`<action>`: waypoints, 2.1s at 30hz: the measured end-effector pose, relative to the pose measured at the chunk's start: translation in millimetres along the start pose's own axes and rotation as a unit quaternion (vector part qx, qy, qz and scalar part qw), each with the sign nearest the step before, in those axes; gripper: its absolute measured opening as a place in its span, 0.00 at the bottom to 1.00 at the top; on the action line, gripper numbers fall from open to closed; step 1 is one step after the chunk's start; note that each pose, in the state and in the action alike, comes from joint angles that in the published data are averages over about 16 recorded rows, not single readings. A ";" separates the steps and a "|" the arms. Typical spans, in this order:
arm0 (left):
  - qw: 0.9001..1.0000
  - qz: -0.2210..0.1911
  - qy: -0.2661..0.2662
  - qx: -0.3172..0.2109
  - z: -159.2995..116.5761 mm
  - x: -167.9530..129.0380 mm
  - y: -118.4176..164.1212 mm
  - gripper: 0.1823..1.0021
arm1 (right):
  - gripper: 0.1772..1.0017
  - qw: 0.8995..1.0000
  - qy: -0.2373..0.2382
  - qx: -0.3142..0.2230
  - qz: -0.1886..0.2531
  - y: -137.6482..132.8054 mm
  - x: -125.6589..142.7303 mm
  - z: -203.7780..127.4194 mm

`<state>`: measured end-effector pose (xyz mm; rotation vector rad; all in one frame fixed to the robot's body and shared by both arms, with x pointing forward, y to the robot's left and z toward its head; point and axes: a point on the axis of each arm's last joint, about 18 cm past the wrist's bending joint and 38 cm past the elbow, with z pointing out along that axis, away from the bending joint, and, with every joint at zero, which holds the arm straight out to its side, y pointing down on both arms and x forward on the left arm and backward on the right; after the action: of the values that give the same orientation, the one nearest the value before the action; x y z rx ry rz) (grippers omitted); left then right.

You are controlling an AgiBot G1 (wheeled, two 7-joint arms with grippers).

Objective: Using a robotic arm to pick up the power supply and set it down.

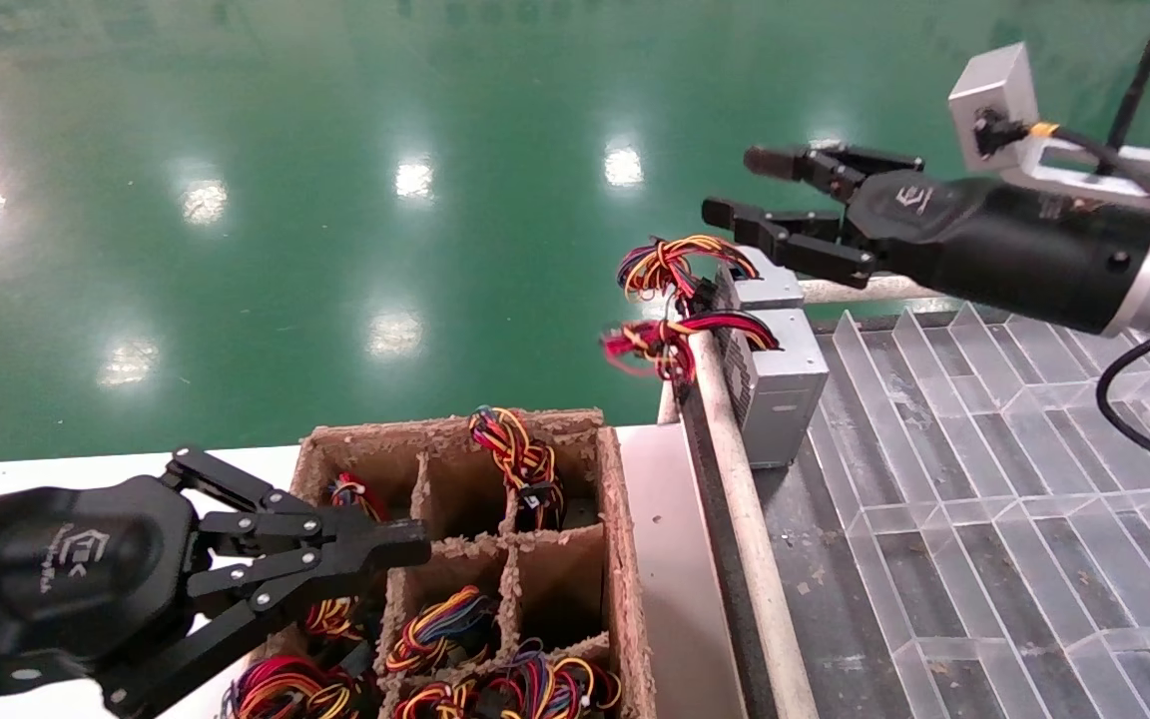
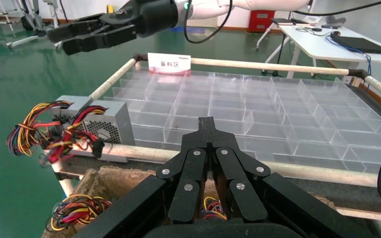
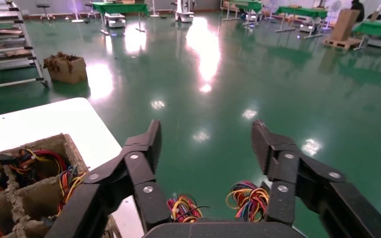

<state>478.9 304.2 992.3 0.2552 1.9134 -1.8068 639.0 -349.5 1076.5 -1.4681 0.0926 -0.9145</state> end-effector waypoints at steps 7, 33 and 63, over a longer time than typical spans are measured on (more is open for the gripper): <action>1.000 0.000 0.000 0.000 0.0 0.0 0.0 0.01 | 0.63 1.000 -0.018 0.013 -0.002 0.2 -9.9 -2.4; 1.000 0.000 0.000 0.000 0.0 0.0 0.0 0.14 | 0.99 0.994 -0.100 0.041 0.011 3.6 -72.7 -29.8; 1.000 0.000 0.000 0.000 0.0 0.0 0.0 0.89 | 1.00 0.976 -0.218 0.020 0.011 -10.6 -175.7 -68.9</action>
<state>479.0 304.3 992.2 0.2548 1.9133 -1.8069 476.3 -302.5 992.6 -1.5934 -0.2312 -0.5553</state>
